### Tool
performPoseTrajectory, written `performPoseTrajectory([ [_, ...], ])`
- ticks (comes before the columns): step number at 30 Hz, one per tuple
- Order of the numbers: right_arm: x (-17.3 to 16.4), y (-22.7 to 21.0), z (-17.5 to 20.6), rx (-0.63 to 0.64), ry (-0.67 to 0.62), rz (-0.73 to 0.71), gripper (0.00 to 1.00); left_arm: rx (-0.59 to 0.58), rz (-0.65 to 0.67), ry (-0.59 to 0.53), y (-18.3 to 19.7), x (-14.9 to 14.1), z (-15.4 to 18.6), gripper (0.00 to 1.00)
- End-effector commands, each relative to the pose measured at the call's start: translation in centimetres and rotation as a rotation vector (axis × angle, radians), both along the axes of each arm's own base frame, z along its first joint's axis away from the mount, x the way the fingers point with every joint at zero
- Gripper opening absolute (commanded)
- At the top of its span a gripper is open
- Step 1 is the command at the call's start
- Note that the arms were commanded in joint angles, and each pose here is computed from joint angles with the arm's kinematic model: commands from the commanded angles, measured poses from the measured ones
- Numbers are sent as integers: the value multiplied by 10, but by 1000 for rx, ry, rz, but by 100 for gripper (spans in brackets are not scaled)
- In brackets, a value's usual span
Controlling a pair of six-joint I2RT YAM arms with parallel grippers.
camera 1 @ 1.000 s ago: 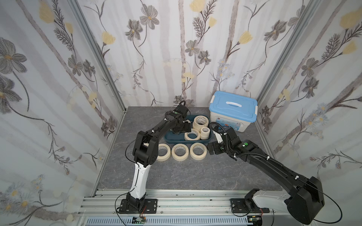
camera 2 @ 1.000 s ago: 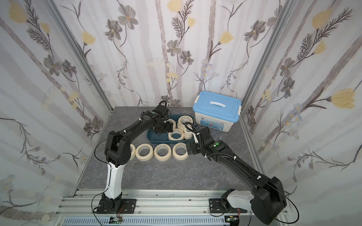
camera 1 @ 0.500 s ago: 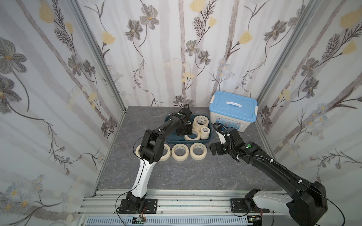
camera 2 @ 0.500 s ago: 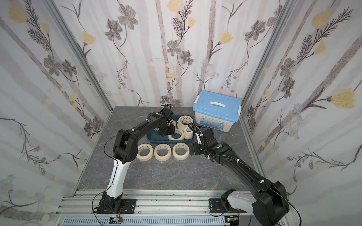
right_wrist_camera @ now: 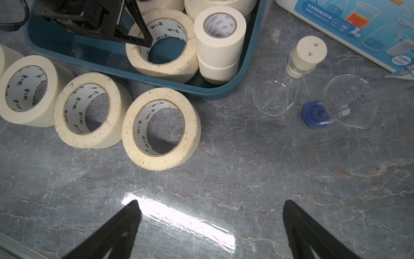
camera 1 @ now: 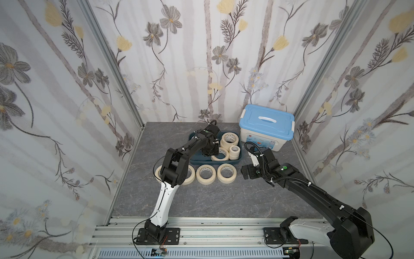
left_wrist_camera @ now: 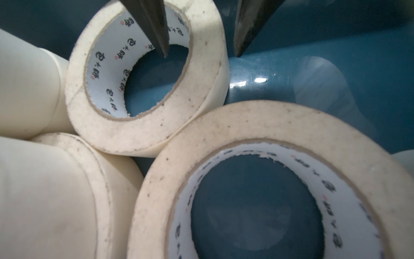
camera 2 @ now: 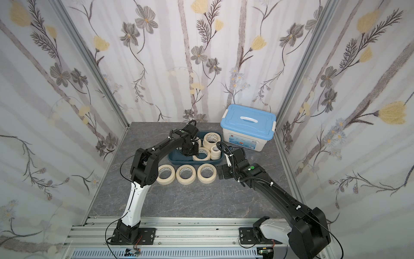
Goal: Take out the art tape in the storage box
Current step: Pick up the art tape from the storage box.
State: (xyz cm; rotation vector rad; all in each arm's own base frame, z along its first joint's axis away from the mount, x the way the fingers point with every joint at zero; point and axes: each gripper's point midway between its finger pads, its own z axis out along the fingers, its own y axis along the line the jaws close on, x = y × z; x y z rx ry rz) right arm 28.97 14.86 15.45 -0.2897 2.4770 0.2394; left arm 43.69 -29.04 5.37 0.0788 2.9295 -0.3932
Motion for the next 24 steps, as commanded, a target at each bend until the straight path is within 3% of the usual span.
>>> performPoseTrajectory([
  [1, 1, 2, 0, 11, 1, -1, 100, 0, 5, 9, 0, -2, 1, 44],
  [14, 2, 1, 1, 16, 1, -2, 100, -23, 8, -14, -3, -1, 16, 29],
  [24, 3, 1, 3, 22, -2, -4, 100, -41, 5, -27, -6, -2, 27, 26],
])
